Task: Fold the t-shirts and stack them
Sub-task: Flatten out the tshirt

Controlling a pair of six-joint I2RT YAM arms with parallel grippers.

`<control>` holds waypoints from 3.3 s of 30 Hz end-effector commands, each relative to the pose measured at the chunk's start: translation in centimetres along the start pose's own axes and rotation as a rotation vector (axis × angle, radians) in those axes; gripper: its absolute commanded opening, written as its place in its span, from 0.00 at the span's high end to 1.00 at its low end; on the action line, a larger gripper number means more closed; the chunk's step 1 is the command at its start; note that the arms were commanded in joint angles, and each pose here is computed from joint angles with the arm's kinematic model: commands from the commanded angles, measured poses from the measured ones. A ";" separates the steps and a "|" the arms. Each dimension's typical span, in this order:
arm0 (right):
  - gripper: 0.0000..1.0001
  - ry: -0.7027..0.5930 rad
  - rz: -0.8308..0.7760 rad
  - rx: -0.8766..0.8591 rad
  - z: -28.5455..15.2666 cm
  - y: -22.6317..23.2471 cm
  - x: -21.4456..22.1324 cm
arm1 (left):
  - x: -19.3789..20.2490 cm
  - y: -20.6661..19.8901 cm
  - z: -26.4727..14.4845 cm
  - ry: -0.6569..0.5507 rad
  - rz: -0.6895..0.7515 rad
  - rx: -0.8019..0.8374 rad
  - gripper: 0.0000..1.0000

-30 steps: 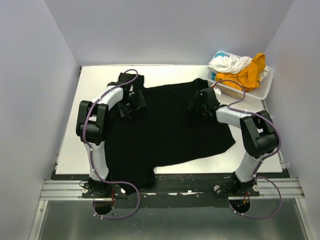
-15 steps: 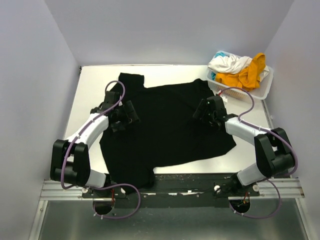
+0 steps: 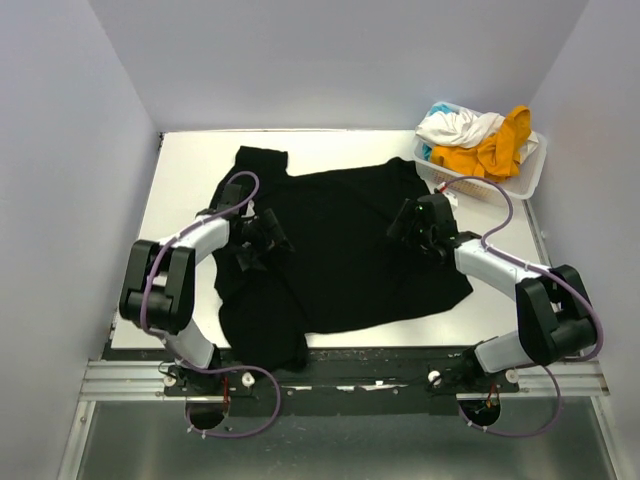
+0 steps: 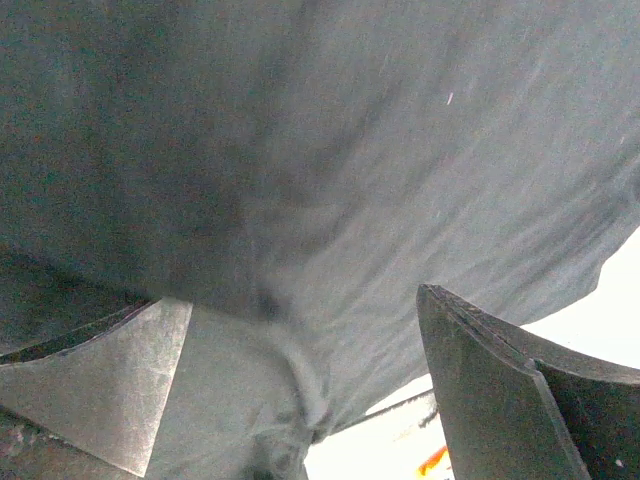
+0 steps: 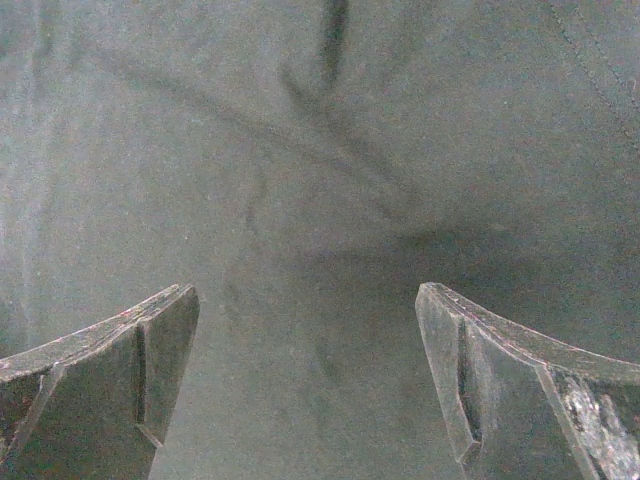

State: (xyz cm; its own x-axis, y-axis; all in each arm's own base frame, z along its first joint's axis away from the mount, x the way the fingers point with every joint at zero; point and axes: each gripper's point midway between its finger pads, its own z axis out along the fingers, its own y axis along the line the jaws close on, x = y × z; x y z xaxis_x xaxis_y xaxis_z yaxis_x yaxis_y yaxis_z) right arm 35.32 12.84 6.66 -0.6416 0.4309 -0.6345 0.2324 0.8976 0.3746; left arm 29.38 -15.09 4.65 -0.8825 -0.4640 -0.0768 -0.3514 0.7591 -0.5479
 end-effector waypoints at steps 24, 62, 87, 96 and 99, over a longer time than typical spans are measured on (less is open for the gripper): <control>0.00 0.000 -0.011 0.057 5.3 0.2 -0.1 | -23.8 -3.7 -0.4 -0.055 0.117 -0.082 0.01; 0.00 -0.176 0.004 0.104 4.3 -0.1 -4.3 | -38.8 -6.2 -0.3 -0.433 -0.052 0.323 0.01; 0.00 -0.115 -0.013 -0.133 -2.2 0.8 -0.8 | -7.3 -9.1 -8.2 -0.332 0.237 0.145 0.01; 0.00 -0.069 0.037 -0.132 -1.9 -0.8 2.3 | 0.4 -1.4 -2.3 -0.116 0.128 0.013 0.01; 0.00 -0.074 0.055 -0.071 -1.8 -2.3 2.7 | 1.0 0.8 -2.0 -0.127 0.123 -0.052 0.01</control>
State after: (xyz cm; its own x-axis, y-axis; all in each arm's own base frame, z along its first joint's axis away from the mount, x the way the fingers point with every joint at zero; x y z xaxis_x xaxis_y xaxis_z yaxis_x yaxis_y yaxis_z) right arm 32.16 12.27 5.38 -0.5975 0.4493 -0.6642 0.1742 0.8812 0.4394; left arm 28.46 -15.13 6.62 -0.8926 -0.3902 -0.2259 -0.2309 0.8260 -0.5142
